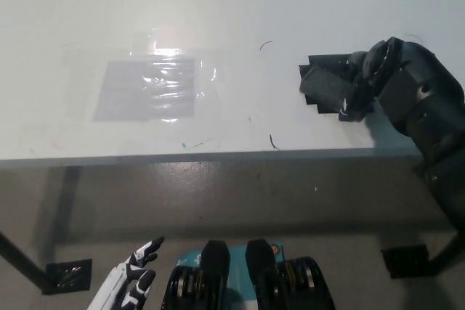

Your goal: A whiteboard eraser is kept on the black marked spot on the table infront of the robot and the robot uses its right hand to swipe it back and forth on the table twice to clean it

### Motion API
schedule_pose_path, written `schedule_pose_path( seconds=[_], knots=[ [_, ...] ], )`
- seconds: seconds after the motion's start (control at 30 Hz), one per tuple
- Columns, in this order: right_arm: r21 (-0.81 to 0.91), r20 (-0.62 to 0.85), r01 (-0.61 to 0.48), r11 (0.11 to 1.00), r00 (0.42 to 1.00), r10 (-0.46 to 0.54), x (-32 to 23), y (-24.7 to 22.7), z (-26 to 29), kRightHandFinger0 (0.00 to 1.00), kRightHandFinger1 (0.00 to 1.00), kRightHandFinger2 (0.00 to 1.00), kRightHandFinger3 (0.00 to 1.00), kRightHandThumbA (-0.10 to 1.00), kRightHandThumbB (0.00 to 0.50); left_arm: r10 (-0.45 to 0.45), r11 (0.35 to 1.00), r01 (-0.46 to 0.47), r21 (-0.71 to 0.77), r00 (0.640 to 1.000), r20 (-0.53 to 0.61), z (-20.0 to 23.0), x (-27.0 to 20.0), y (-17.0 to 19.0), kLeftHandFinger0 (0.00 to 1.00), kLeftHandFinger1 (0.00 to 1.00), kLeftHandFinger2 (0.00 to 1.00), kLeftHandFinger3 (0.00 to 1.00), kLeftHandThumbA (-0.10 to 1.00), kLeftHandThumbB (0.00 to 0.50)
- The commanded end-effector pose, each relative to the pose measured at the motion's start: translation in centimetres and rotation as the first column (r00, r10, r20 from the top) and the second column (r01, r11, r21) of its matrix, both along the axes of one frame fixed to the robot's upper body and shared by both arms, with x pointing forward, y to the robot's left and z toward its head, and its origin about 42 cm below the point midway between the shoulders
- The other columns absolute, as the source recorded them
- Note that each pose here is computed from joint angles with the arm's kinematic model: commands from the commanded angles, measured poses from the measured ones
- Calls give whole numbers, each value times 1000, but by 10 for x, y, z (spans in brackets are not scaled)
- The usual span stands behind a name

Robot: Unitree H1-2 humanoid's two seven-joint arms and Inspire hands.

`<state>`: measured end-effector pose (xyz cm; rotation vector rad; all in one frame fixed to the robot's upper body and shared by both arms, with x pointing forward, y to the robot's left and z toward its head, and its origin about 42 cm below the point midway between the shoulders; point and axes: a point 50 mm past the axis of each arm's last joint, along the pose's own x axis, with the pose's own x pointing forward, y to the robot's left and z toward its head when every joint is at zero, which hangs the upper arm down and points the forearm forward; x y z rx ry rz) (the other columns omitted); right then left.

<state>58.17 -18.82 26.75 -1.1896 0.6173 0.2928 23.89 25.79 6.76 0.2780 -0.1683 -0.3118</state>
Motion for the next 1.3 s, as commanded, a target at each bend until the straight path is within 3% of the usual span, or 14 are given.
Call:
schedule_pose_path(
  seconds=[0.0, 0.03, 0.07, 0.13, 0.2, 0.23, 0.37, 0.6, 0.67, 0.83, 0.93, 1.1, 1.2, 1.27],
  knots=[
    [-130, 309, 99, 987, 950, -55, 8, -5, 23, 795, 961, 1000, 1000, 815, 302, -21, 1000, 21, -3, 997, 68, 12, 2, 3, 1000, 1000, 1000, 1000, 923, 430],
    [-139, 397, 107, 984, 917, -44, 8, -4, 25, 723, 861, 974, 1000, 678, 202, -20, 1000, 20, 0, 997, 69, 13, 3, 3, 1000, 1000, 1000, 1000, 923, 430],
    [-140, 422, 109, 984, 906, -40, 8, -4, 25, 666, 805, 924, 1000, 570, 205, -20, 1000, 20, 1, 997, 69, 13, 3, 3, 1000, 1000, 1000, 1000, 923, 430],
    [-78, 515, 132, 988, 854, -74, 9, 0, 34, 170, 238, 402, 802, 225, 186, -21, 1000, 20, 3, 997, 72, 14, 5, 4, 1000, 1000, 1000, 1000, 923, 431],
    [-46, 544, 125, 991, 835, -80, 10, 1, 39, 27, 88, 260, 764, 155, 180, -22, 1000, 22, 7, 997, 76, 14, 6, 4, 1000, 1000, 1000, 1000, 924, 430],
    [-29, 561, 117, 993, 824, -80, 11, 2, 42, 1, 4, 151, 893, 75, 174, -21, 1000, 20, 17, 997, 81, 14, 6, 4, 1000, 1000, 1000, 1000, 933, 433],
    [-18, 584, 114, 993, 807, -82, 11, 4, 46, 0, 0, 77, 662, 76, 182, -22, 1000, 20, 22, 997, 80, 14, 5, 4, 1000, 1000, 1000, 1000, 929, 439],
    [-6, 597, 114, 993, 798, -88, 11, -2, 44, 0, 0, 43, 670, 49, 208, -26, 999, 24, 32, 997, 79, 15, 6, 5, 1000, 1000, 1000, 1000, 923, 444],
    [-2, 598, 119, 993, 796, -94, 11, -5, 43, 0, 0, 1, 485, 29, 207, -26, 999, 23, 34, 996, 84, 16, 6, 5, 1000, 1000, 1000, 1000, 922, 442],
    [-25, 593, 119, 993, 801, -81, 12, -10, 45, 17, 40, 88, 662, 70, 198, -26, 999, 24, 32, 996, 83, 16, 8, 5, 1000, 1000, 1000, 1000, 918, 447],
    [-83, 590, 101, 991, 806, -33, 13, -14, 46, 2, 35, 152, 598, 116, 202, -27, 999, 24, 38, 996, 87, 17, 10, 4, 1000, 1000, 1000, 1000, 922, 448],
    [-162, 551, 57, 985, 833, 43, 9, -16, 29, 0, 0, 31, 603, 70, 194, -25, 999, 21, 48, 997, 75, 14, 3, 6, 1000, 1000, 1000, 1000, 929, 454],
    [-157, 530, 28, 987, 846, 60, 4, -10, 13, 203, 217, 284, 635, 143, 214, -25, 998, 22, 52, 997, 72, 12, -1, 7, 1000, 1000, 1000, 1000, 927, 450],
    [-166, 521, 9, 986, 850, 80, 2, -5, 7, 113, 121, 238, 603, 186, 198, -26, 998, 22, 53, 997, 70, 12, -1, 6, 1000, 1000, 1000, 1000, 931, 452]
  ],
)
